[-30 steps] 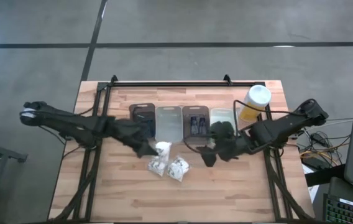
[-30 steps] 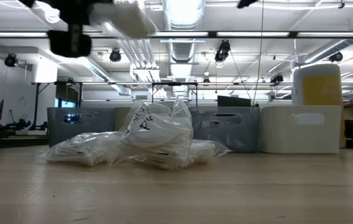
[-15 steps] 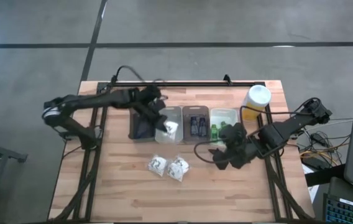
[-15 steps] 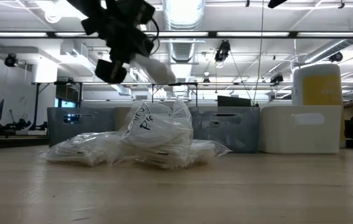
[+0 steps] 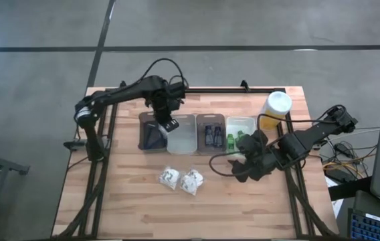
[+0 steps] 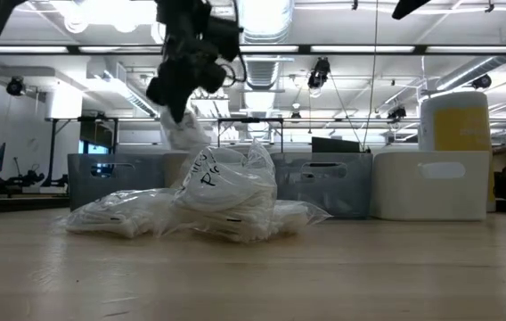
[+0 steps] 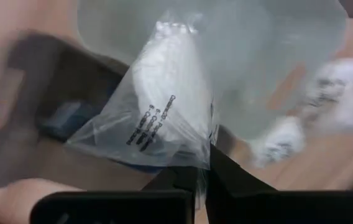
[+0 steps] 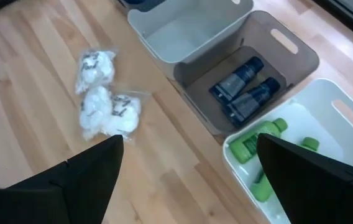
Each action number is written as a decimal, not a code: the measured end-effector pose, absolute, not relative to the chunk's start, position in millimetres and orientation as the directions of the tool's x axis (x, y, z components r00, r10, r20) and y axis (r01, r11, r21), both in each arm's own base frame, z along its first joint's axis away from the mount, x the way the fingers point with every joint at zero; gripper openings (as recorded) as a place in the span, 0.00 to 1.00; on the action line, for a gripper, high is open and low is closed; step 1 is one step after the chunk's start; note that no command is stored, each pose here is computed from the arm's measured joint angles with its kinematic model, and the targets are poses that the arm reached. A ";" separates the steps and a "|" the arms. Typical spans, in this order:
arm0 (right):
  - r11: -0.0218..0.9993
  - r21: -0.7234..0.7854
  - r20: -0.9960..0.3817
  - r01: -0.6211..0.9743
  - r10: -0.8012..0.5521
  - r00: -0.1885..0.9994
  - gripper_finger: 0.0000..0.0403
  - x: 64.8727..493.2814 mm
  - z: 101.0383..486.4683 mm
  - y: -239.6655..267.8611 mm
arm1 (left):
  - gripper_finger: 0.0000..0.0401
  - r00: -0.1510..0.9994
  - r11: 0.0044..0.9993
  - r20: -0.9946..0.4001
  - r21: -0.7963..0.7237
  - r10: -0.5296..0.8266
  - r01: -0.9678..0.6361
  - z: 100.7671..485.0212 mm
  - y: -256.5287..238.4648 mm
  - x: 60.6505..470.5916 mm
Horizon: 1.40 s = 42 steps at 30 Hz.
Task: Pick & Place Travel size toiletries
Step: Put the white cotton pack into the gray bin
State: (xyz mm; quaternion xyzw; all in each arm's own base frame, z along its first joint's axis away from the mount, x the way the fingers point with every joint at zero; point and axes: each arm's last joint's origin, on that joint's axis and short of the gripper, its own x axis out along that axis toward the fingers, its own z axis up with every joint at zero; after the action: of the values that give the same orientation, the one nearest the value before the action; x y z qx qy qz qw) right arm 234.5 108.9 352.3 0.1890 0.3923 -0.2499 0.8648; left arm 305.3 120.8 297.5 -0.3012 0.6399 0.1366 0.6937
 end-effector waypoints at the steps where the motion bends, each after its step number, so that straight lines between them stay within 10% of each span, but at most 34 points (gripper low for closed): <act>1: 0.804 0.123 -0.776 0.581 -0.287 0.561 0.90 233.8 351.9 108.6 | 0.03 0.136 0.796 -0.977 -0.214 -0.165 -0.567 302.2 120.5 307.8; 9: 0.812 0.090 -0.784 0.577 -0.299 0.544 0.90 230.1 352.2 106.4 | 0.03 0.146 0.861 -0.982 -0.173 -0.116 -0.477 311.1 100.5 326.3; 19: 0.817 0.083 -0.784 0.571 -0.301 0.543 0.90 230.0 352.1 106.3 | 0.02 0.516 0.751 -0.840 -0.448 -0.169 -0.484 303.7 84.6 356.0; 31: 0.819 0.099 -0.779 0.566 -0.290 0.556 0.90 223.6 357.7 103.0 | 0.05 0.753 0.087 -0.421 -0.893 -0.506 -0.441 251.1 76.4 298.0; 42: 0.822 0.096 -0.775 0.562 -0.293 0.561 0.90 222.4 359.2 102.0 | 0.07 0.801 -0.128 -0.435 -0.843 -0.411 -0.523 208.6 68.2 272.6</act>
State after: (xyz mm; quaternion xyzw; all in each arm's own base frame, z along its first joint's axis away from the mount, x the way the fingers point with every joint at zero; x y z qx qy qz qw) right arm 222.4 102.0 359.2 0.1687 0.3987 -0.2464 0.8671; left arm 272.6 68.2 208.6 -0.7494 0.3115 0.0481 0.5823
